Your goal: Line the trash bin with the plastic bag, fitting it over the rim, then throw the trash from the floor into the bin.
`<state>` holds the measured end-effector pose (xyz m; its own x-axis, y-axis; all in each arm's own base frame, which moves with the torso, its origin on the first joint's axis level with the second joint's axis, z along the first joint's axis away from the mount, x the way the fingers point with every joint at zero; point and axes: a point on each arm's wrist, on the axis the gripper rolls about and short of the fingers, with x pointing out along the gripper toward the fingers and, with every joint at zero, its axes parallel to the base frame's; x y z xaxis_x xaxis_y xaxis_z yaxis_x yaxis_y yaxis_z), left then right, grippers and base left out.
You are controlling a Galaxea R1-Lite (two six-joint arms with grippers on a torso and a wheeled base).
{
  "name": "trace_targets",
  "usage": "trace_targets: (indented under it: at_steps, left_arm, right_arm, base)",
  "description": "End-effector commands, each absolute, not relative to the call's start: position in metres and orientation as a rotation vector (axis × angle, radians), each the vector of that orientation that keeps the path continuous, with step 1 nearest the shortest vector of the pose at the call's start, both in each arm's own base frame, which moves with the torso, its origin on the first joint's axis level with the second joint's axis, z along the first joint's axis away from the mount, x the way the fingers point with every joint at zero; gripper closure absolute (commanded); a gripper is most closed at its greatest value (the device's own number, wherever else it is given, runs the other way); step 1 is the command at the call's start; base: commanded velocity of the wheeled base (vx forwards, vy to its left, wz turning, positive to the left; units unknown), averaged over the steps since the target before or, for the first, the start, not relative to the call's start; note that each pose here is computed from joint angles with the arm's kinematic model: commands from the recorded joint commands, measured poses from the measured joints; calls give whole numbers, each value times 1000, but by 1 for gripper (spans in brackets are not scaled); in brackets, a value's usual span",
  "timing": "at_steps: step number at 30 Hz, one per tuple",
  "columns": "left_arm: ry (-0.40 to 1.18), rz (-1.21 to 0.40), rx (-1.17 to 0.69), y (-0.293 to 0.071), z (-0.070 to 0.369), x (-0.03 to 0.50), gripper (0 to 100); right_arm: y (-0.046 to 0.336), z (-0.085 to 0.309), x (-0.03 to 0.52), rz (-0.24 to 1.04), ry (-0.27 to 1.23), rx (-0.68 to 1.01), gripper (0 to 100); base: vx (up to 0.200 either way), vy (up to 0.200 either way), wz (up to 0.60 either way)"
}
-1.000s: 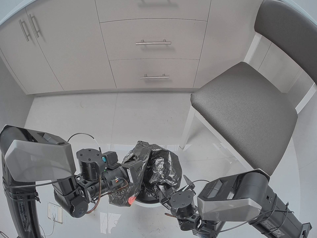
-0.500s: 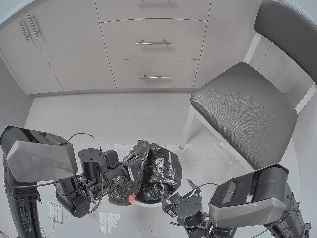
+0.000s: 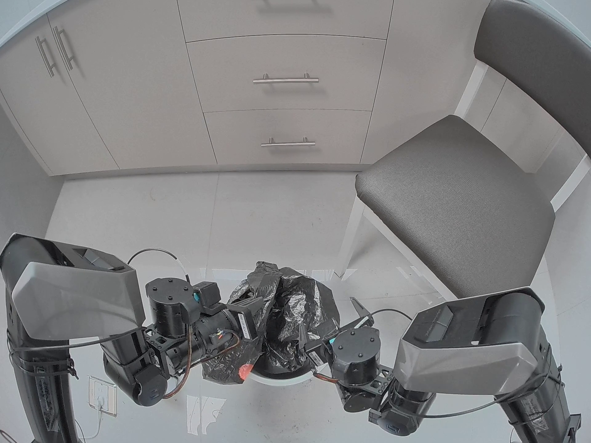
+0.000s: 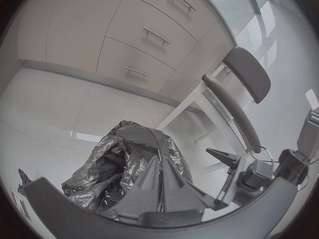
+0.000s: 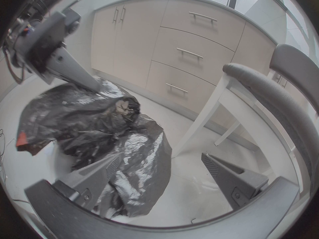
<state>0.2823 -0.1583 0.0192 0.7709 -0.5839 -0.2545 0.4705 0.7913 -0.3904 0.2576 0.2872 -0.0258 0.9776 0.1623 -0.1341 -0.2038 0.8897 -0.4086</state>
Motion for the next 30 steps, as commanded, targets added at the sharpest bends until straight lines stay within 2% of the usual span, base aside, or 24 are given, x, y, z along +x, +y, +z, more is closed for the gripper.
trace_targets:
  at_steps: [1,30]
  left_arm:
    - [375,-583,-315,-158,20,282,100]
    - [373,-582,-316,-158,20,282,100]
  right_arm:
    - [281,-49,285,131,103,-438,0]
    - [279,-84,292,124,145,-482,0]
  base:
    - [0,0,0]
    - [0,0,0]
